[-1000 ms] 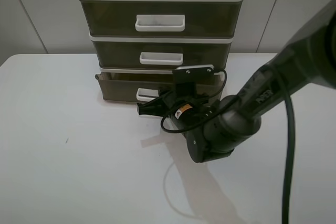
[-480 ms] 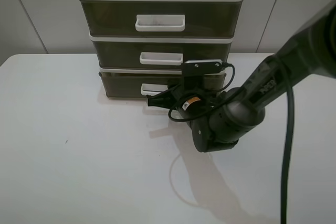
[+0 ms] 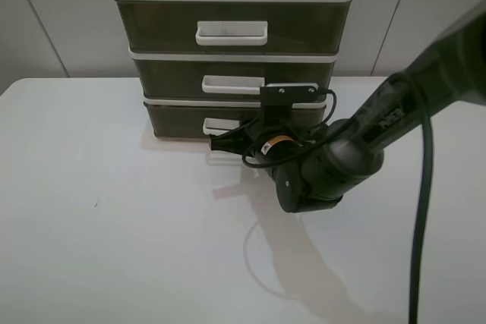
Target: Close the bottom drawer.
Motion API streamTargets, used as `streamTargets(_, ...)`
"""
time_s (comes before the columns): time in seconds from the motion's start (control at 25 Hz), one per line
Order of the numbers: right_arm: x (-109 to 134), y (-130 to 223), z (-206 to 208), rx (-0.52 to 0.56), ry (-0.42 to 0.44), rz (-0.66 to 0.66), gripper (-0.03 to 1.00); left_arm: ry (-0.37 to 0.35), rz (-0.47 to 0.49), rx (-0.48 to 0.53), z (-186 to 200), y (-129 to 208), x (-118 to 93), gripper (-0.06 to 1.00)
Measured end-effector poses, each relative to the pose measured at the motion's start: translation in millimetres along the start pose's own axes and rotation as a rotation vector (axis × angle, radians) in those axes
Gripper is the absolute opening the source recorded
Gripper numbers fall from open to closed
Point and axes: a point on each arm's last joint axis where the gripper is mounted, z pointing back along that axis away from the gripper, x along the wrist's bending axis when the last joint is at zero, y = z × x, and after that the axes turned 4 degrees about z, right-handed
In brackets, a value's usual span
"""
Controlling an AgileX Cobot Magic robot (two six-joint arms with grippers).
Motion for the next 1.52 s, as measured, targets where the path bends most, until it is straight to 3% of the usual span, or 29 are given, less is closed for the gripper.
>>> streamTargets(0.32, 0.2, -13.6, 53.0, 0.041, -0.095, 0.049, 0.02, 0.0, 0.0, 0.0, 0.0, 0.0, 0.0, 0.72)
streamTargets(0.48, -3.1, -23.9, 81.3, 0.114, -0.161, 0.069, 0.04, 0.0, 0.0, 0.0, 0.0, 0.0, 0.0, 0.72)
streamTargets(0.56, -8.4, -25.7, 94.3, 0.174, -0.196, 0.095, 0.15, 0.0, 0.0, 0.0, 0.0, 0.0, 0.0, 0.72)
streamTargets(0.64, -18.5, -30.4, 106.0, 0.234, -0.213, 0.114, 0.34, 0.0, 0.0, 0.0, 0.0, 0.0, 0.0, 0.72)
streamTargets(0.72, -34.3, -35.7, 115.5, 0.291, -0.193, 0.096, 0.59, 0.0, 0.0, 0.0, 0.0, 0.0, 0.0, 0.72)
streamTargets(0.76, -34.3, -35.7, 115.5, 0.291, -0.193, 0.096, 0.59, 0.0, 0.0, 0.0, 0.0, 0.0, 0.0, 0.72)
streamTargets(0.8, -42.8, -38.7, 121.1, 0.332, -0.181, 0.08, 0.69, 0.0, 0.0, 0.0, 0.0, 0.0, 0.0, 0.72)
streamTargets(0.88, -57.7, -49.5, 130.8, 0.369, -0.157, 0.04, 0.77, 0.0, 0.0, 0.0, 0.0, 0.0, 0.0, 0.72)
streamTargets(1.08, -101.6, -79.0, 168.0, 0.428, -0.077, -0.088, 0.82, 0.0, 0.0, 0.0, 0.0, 0.0, 0.0, 0.72)
streamTargets(1.32, -141.9, -113.7, 242.2, 0.287, 0.045, -0.163, 0.82, 0.0, 0.0, 0.0, 0.0, 0.0, 0.0, 0.72)
streamTargets(1.52, -142.6, -122.0, 316.7, 0.087, 0.125, -0.128, 0.82, 0.0, 0.0, 0.0, 0.0, 0.0, 0.0, 0.72)
